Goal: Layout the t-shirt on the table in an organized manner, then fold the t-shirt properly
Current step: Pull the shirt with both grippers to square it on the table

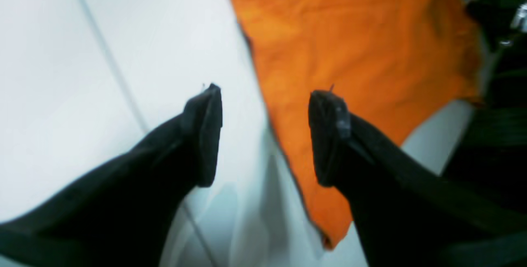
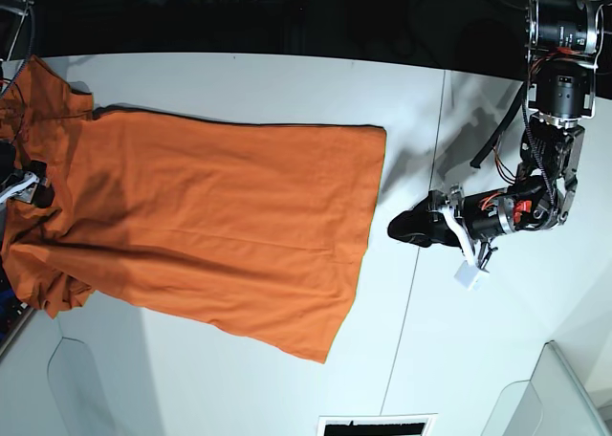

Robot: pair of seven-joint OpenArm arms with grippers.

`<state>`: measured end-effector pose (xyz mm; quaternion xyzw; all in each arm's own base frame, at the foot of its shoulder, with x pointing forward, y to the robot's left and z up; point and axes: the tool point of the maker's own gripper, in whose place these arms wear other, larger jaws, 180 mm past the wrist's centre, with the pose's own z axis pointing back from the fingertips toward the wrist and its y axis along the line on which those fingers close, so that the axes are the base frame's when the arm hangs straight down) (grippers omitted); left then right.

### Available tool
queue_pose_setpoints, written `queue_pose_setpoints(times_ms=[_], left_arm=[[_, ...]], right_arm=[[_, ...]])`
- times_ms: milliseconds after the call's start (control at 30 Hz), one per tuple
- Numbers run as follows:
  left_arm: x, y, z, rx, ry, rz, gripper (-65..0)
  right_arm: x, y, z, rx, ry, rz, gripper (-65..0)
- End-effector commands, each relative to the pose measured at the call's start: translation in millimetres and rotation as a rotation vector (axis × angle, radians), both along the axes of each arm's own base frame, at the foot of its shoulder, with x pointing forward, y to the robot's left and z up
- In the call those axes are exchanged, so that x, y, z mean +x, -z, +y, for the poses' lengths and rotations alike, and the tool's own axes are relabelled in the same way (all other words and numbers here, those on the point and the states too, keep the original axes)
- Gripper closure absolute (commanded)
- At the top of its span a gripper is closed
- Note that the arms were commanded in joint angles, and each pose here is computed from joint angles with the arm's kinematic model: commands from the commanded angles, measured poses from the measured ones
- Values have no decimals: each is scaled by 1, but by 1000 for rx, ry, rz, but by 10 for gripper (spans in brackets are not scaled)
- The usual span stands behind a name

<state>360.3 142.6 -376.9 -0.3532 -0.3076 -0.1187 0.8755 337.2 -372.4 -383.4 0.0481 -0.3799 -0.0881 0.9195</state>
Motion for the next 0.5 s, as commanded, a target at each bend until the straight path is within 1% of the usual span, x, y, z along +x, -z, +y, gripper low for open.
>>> queue_pose_setpoints(times_ms=[0, 33, 67, 133, 167, 267, 367, 467], left_arm=[[13, -19, -4, -24, 5, -60, -360], [13, -18, -10, -29, 10, -60, -360], [13, -18, -16, -36, 14, -60, -360], [15, -15, -27, -37, 20, -69, -348], [16, -13, -32, -28, 20, -80, -333], [27, -10, -40, 27, 12, -141, -289], [38, -14, -50, 43, 5, -196, -287], [41, -17, -64, 34, 17, -208, -287]], right_arm=[[12, -25, -22, -61, 44, -79, -368], [13, -27, -29, -94, 68, -94, -328], [13, -27, -34, -119, 84, -94, -252], [14, -28, -34, -133, 80, -91, -58], [15, -27, -30, -129, 66, -93, 0], [15, -20, -20, -115, 38, -88, 0], [12, -10, -14, -131, 28, -59, 0], [11, -4, -8, -123, 24, -50, 0]])
